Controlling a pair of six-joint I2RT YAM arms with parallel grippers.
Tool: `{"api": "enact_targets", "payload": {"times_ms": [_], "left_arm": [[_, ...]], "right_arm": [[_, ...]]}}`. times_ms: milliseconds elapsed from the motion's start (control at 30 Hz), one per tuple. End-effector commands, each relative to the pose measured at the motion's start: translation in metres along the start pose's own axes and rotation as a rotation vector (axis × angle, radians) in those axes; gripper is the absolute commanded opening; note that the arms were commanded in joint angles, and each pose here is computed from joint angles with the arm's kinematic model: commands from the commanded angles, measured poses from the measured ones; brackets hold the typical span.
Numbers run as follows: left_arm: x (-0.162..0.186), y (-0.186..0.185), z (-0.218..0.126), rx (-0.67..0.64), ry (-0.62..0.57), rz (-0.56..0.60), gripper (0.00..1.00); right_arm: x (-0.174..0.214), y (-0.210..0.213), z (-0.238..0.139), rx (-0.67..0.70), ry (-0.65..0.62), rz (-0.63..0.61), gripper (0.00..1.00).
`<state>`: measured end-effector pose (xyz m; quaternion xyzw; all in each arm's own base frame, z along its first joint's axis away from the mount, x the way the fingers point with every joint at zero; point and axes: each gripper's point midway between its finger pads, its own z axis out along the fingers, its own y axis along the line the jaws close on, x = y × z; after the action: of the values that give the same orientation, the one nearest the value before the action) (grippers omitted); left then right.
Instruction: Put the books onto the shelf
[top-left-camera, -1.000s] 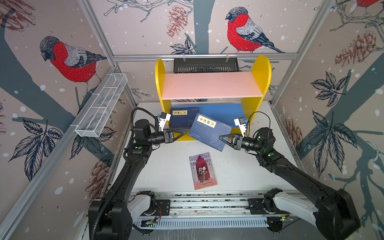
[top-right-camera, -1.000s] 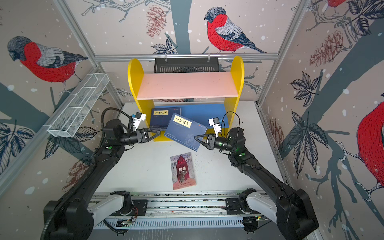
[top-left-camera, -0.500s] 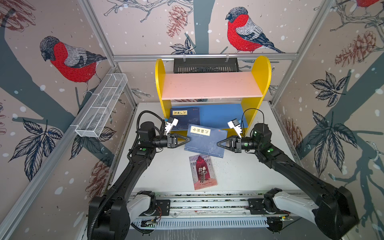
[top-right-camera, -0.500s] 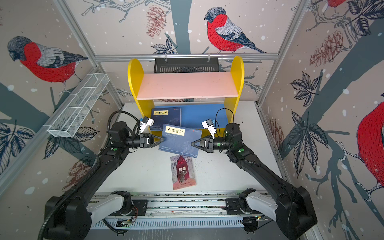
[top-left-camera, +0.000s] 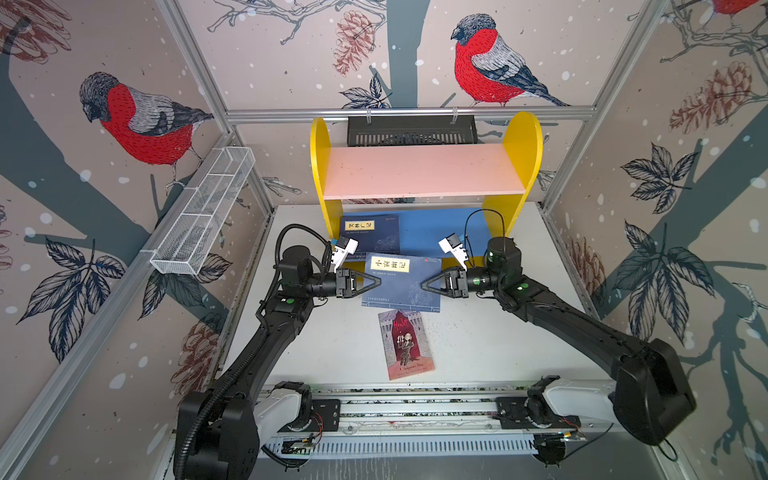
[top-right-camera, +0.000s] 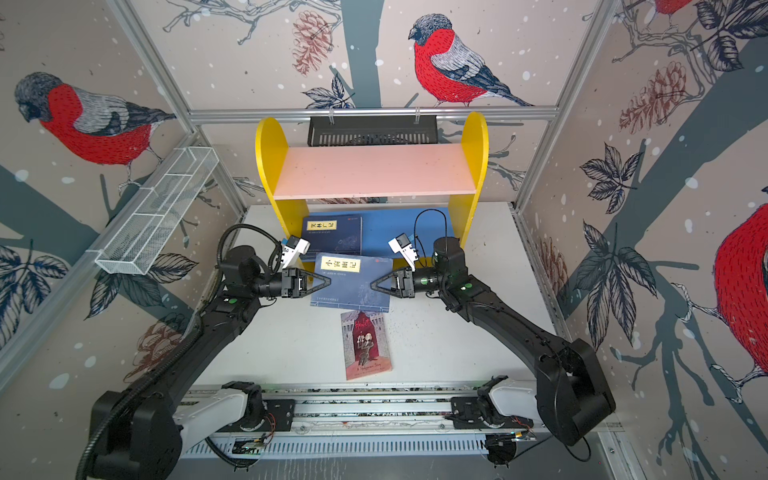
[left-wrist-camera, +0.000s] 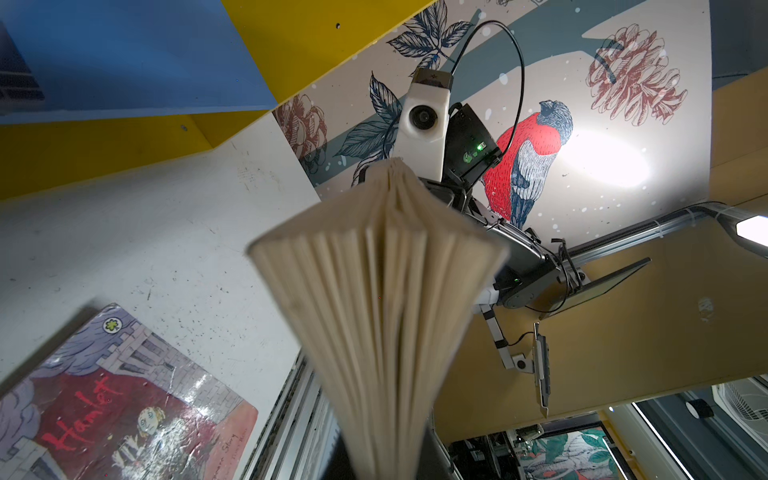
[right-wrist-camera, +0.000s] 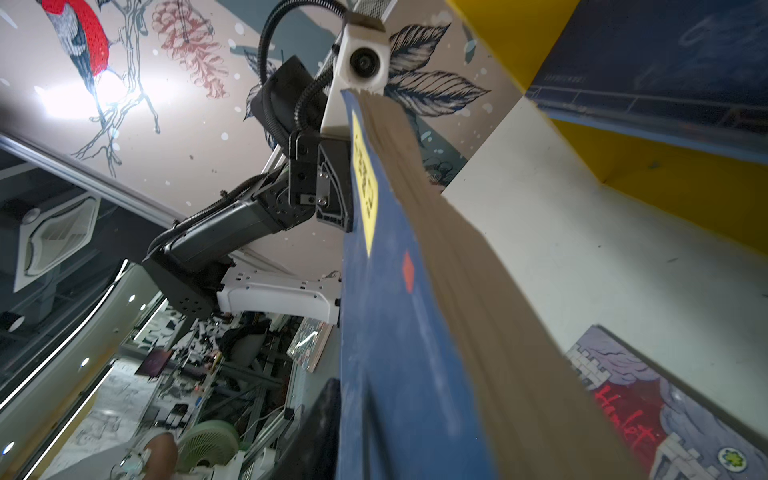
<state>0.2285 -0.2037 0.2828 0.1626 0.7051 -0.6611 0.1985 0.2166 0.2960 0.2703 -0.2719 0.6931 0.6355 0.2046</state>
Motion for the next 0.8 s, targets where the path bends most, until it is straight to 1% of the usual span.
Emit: {"api": "enact_targets", "payload": {"times_ms": [0,33,300,533,667,767], "left_arm": [[-0.01,-0.005,-0.003,-0.014,-0.029,0.062,0.0],[-0.012,-0.004,-0.004,-0.019,-0.036,0.062,0.0],[-0.021,0.006,-0.007,-0.043,-0.064,0.034,0.0],[-0.021,0.008,-0.007,-0.041,-0.067,0.021,0.0],[-0.021,0.009,-0.008,-0.044,-0.069,0.018,0.0],[-0.022,0.011,-0.008,-0.053,-0.076,0.023,0.0]], "right_arm": [[-0.008,-0.002,-0.008,-0.003,-0.081,-0.011,0.37],[-0.007,0.004,-0.012,-0.012,-0.1,-0.02,0.37],[0.005,0.009,-0.014,-0.017,-0.156,-0.003,0.37],[0.008,0.001,-0.003,-0.011,-0.164,0.019,0.33],[0.006,-0.005,0.002,-0.014,-0.168,0.032,0.2],[0.002,-0.001,0.002,-0.022,-0.179,0.02,0.12]]}}
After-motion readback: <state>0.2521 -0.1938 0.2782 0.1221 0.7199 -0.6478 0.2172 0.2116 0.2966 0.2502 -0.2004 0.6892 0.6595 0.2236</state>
